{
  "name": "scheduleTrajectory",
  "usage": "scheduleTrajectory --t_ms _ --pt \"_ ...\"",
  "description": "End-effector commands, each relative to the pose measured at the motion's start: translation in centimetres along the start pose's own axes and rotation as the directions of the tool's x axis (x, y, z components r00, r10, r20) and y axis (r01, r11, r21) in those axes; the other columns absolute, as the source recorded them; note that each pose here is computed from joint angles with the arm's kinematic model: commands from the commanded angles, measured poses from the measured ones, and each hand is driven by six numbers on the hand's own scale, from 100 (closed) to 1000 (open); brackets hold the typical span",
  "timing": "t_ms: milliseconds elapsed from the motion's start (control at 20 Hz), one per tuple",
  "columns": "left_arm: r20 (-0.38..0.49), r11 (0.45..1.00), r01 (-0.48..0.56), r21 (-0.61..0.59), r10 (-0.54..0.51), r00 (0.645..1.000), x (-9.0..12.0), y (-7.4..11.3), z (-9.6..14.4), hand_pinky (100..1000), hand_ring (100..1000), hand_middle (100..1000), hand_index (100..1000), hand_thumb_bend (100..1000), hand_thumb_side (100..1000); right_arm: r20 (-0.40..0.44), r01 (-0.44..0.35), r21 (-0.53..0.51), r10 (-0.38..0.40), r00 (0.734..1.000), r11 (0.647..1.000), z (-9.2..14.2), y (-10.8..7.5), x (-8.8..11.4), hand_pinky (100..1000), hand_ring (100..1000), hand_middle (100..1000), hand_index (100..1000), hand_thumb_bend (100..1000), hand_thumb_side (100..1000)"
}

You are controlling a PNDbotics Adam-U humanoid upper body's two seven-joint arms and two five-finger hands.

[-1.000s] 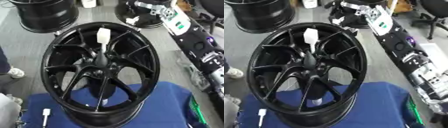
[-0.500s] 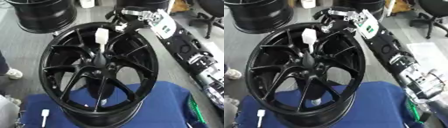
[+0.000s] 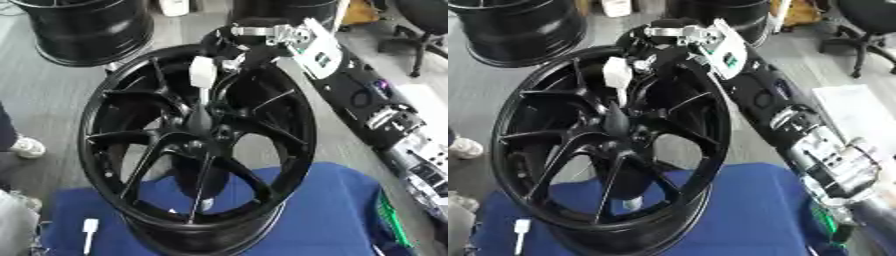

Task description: Pull the pin out of the wheel hub.

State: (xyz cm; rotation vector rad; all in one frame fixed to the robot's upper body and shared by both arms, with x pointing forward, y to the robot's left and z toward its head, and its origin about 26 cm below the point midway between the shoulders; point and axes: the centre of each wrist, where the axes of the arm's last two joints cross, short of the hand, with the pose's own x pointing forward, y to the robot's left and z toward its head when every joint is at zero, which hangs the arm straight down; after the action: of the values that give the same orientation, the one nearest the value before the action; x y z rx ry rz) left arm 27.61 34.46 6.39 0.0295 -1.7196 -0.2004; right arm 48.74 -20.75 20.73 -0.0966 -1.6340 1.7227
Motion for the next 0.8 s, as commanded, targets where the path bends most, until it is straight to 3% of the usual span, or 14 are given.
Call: scheduleTrajectory --t_ms 50,300,350,550,800 --pt "0.019 1.000 0.024 -0.011 -0.024 1.000 0.8 0.4 -0.4 645 588 611 695 537 612 0.026 -0.066 0.004 0.066 0.997 0.998 0.0 -2.1 1.7 760 769 804 935 100 554" --pt "0.019 1.000 0.024 -0.011 -0.024 1.000 0.8 0.4 -0.4 645 588 611 695 537 612 0.032 -0.084 0.021 0.083 0.996 0.996 0.0 -2.7 2.5 759 766 801 937 100 580" --pt "0.019 1.000 0.024 -0.011 -0.024 1.000 0.9 0.3 -0.4 646 588 611 695 536 613 0.029 -0.092 0.029 0.091 0.995 0.995 0.0 -2.8 2.6 764 772 815 948 100 678" --pt "0.021 1.000 0.025 -0.011 -0.025 0.999 0.9 0.4 -0.4 646 588 612 695 536 613 0.012 -0.146 0.086 0.146 0.989 0.986 -0.1 -3.1 3.3 778 786 836 962 100 752" --pt "0.021 1.000 0.025 -0.012 -0.025 0.999 1.0 0.4 -0.4 646 588 612 695 536 613 -0.005 -0.233 0.146 0.236 0.972 0.962 -0.2 -3.4 4.4 787 791 832 968 100 666"
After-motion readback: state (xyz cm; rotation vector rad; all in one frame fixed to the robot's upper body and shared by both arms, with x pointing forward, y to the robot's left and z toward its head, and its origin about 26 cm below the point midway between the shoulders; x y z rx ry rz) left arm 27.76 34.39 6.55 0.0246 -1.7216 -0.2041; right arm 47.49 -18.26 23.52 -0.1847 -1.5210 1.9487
